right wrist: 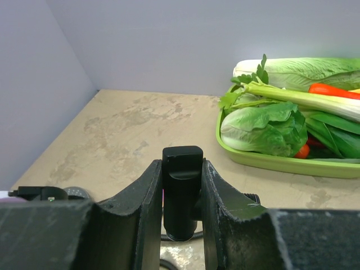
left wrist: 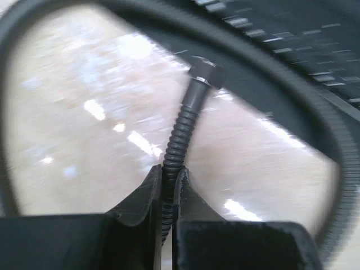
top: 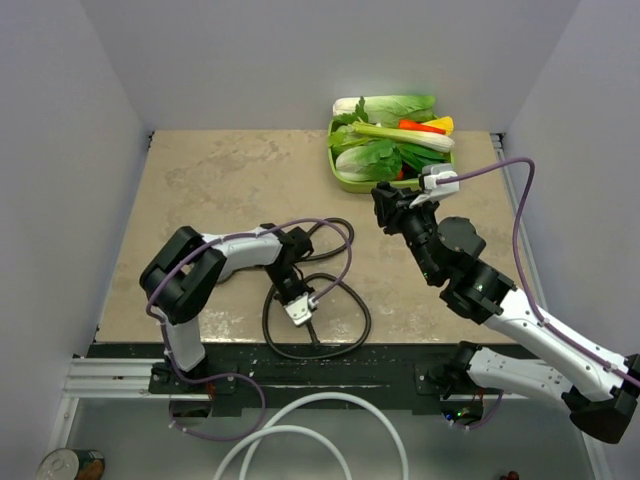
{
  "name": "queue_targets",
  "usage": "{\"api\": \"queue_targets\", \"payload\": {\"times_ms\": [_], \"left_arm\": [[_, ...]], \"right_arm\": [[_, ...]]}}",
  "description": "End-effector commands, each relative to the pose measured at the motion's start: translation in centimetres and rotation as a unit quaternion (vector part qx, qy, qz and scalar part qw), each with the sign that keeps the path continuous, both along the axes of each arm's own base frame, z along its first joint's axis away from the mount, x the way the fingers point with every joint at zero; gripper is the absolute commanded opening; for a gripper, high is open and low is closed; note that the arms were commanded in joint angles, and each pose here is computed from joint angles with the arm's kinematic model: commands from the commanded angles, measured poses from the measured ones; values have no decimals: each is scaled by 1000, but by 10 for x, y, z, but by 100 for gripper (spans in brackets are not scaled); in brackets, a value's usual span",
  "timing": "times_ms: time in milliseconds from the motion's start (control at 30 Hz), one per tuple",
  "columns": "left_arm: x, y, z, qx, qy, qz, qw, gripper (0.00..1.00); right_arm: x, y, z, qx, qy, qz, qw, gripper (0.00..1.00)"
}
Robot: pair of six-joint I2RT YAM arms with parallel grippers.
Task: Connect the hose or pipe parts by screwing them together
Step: Pick up the pipeline from the center of the board.
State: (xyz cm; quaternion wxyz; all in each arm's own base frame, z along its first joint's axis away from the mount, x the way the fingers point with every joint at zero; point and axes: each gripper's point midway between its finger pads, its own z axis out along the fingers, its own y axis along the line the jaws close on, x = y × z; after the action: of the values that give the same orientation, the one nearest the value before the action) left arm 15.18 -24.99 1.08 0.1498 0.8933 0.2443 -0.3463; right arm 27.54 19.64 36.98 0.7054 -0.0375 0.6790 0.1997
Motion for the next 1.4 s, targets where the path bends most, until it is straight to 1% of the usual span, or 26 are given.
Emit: {"api": "queue_targets", "payload": {"times_ms": [0, 33, 67, 100, 133, 167, 200, 267, 300, 333, 400, 433, 567, 600, 633, 667, 700, 733, 767, 867, 933, 1000, 1167, 1233, 1367], "left_arm": [[102, -45, -18, 5, -75, 161, 984, 0], [127, -58, -5, -17, -73, 186, 980, 0], [148, -52, 2, -8, -42, 270, 962, 0], [168, -54, 7, -20, -53, 299, 953, 0], [195, -43, 9, -10, -72, 335, 940, 0], [205, -35, 9, -3, -73, 356, 932, 0], [207, -24, 8, 9, -70, 363, 929, 0], [202, -2, 8, 24, -78, 368, 926, 0], [195, 4, 9, 27, -88, 357, 930, 0], [178, 12, 11, 28, -87, 347, 934, 0], [157, 16, 21, 21, -86, 325, 942, 0], [139, 18, 16, 29, -75, 310, 947, 0], [101, 26, 14, 51, -58, 267, 961, 1], [98, 25, 16, 53, -56, 266, 961, 10], [98, 22, 18, 52, -54, 270, 960, 27], [97, 21, 20, 56, -46, 276, 958, 35], [99, 17, 23, 51, -43, 274, 959, 49], [98, 14, 24, 52, -38, 274, 960, 68], [97, 13, 25, 56, -28, 278, 958, 73], [95, 5, 26, 59, -11, 278, 959, 80], [92, 2, 28, 54, -7, 272, 961, 88], [88, -2, 28, 50, -5, 267, 962, 88], [77, -19, 30, 39, -1, 250, 968, 84], [69, -28, 29, 38, 7, 241, 970, 80], [64, -42, 25, 33, 6, 235, 972, 72]], "right_arm": [[-3, -6, 20, 34, -22, -3, 999, 0], [-2, -6, 20, 33, -21, -4, 999, 0], [-1, -5, 20, 32, -21, -4, 999, 0], [0, -4, 20, 32, -20, -3, 999, 0], [0, -3, 21, 32, -21, -1, 999, 0], [0, -3, 21, 31, -21, 0, 999, 0], [1, -2, 21, 32, -22, 1, 999, 0], [1, -3, 22, 34, -23, 2, 999, 0], [1, -2, 21, 33, -22, 2, 999, 0], [1, -3, 20, 32, -21, 1, 999, 0], [1, -3, 18, 32, -18, -1, 999, 0], [2, -3, 17, 32, -15, -2, 999, 0], [4, -2, 11, 25, -5, -2, 1000, 0], [3, -2, 12, 26, -5, -2, 1000, 0], [4, -3, 11, 25, -2, -3, 1000, 0], [3, -3, 12, 27, -3, -2, 1000, 0], [4, -3, 11, 26, -2, -4, 1000, 0], [3, -4, 12, 29, -2, -5, 1000, 0], [4, -4, 9, 26, -1, -6, 1000, 0], [4, -5, 6, 27, 3, -7, 1000, 0], [4, -6, 5, 30, 4, -8, 1000, 0], [3, -8, 4, 31, 4, -10, 999, 0], [4, -11, -1, 32, 7, -16, 999, 0], [5, -12, -2, 32, 7, -18, 999, 0], [4, -16, -3, 34, 7, -23, 999, 0]]}}
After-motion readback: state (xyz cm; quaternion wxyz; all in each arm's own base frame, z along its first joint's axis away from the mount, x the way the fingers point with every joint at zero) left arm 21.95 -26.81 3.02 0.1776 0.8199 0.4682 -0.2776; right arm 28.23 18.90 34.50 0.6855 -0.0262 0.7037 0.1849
